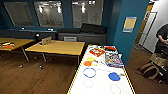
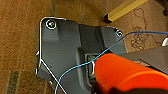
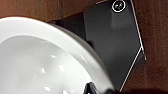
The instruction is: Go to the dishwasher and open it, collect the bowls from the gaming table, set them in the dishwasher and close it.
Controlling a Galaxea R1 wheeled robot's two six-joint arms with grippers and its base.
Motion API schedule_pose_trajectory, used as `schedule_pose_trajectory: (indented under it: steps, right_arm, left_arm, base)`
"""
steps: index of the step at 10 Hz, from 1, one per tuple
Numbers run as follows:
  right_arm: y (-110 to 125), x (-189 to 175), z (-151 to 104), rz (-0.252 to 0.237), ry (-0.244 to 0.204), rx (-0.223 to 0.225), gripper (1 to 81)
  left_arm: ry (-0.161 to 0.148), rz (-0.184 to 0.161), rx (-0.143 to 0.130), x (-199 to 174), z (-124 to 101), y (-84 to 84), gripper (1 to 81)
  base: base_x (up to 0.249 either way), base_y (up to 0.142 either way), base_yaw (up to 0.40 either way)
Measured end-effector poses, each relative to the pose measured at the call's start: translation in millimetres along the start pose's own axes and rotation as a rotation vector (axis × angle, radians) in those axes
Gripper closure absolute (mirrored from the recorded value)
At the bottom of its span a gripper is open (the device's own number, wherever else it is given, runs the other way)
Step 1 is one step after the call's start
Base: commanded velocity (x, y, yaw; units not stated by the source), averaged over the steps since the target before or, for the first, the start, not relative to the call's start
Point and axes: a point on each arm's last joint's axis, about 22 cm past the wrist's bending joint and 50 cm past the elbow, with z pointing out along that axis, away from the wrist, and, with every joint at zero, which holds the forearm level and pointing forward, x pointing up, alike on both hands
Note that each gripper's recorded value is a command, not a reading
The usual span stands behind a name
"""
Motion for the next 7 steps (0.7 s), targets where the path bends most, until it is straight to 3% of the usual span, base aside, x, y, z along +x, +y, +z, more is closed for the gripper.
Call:
schedule_pose_trajectory:
  steps: [3, 6, 7]
  right_arm:
    - [-8, -20, -11, 0.012, -0.008, 0.052, 81.1]
    - [-5, -31, -7, 0.005, -0.009, 0.038, 81.1]
    - [-2, -34, -3, -0.008, -0.005, 0.021, 81.1]
  left_arm:
    - [0.011, 0.005, 0.016, -3, 9, -1.5, 81.1]
    - [0.008, 0.023, 0.076, -9, 28, -11.9, 81.1]
    - [0.006, 0.021, 0.076, -12, 35, -5.8, 81.1]
  base:
    - [0.0, 0.0, 0.0]
    - [0.0, 0.0, 0.0]
    - [0.0, 0.0, 0.0]
